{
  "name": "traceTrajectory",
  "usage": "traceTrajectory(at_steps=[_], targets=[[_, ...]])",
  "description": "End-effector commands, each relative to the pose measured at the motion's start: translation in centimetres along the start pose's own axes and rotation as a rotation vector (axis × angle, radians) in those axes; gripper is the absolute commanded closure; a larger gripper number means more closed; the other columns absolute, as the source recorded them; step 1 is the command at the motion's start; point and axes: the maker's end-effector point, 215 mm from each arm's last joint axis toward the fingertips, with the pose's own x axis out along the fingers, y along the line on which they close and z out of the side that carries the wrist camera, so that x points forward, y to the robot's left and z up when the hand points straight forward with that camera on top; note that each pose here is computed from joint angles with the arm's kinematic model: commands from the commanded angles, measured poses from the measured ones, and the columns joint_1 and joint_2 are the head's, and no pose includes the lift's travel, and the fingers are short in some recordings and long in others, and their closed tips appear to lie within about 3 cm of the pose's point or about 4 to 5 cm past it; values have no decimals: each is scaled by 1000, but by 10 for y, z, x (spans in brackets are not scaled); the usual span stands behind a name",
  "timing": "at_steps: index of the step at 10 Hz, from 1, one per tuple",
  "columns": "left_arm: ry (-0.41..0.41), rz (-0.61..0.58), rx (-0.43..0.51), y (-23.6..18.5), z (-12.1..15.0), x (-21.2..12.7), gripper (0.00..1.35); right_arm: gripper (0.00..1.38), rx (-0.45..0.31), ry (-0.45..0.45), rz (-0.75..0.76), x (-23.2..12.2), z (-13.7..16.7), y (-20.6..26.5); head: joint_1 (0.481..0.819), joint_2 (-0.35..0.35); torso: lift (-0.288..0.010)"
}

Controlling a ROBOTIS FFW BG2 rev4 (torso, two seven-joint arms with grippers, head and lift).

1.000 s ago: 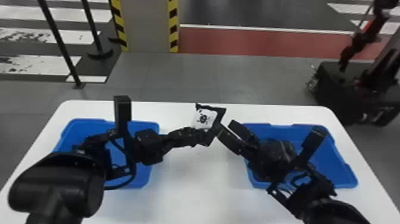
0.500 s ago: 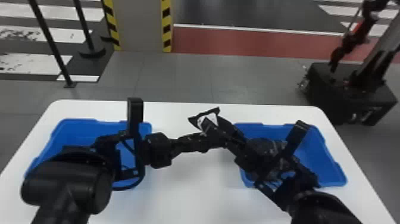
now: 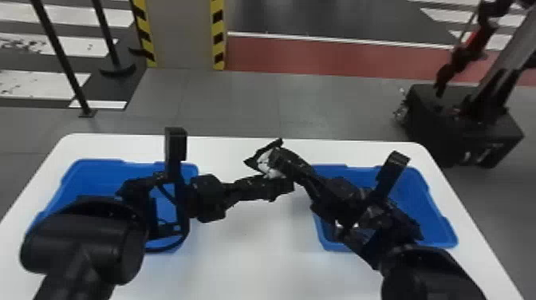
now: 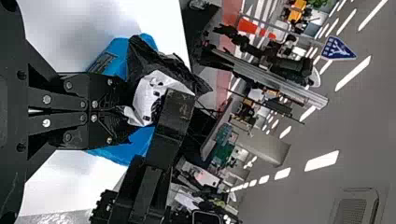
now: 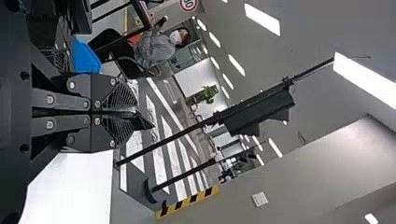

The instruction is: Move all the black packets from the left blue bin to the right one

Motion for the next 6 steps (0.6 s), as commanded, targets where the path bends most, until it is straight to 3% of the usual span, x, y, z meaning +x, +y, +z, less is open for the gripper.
traceTrajectory(at_steps=[1, 3, 4, 6], targets=[[-5, 5, 3, 2, 2, -1, 1205, 1283, 0, -2, -1, 1, -2, -4, 695, -85, -110], [-19, 35, 2, 10, 3, -6, 1202, 1283, -18, -48, -11, -1, 9, -10, 695, -83, -110], [-36, 61, -9, 15, 2, -9, 1038, 1285, -36, -63, -35, -7, 16, -22, 695, -81, -110], [-35, 86, -20, 20, -3, -11, 952, 1285, -80, -82, -112, -23, 32, -52, 695, -90, -110]])
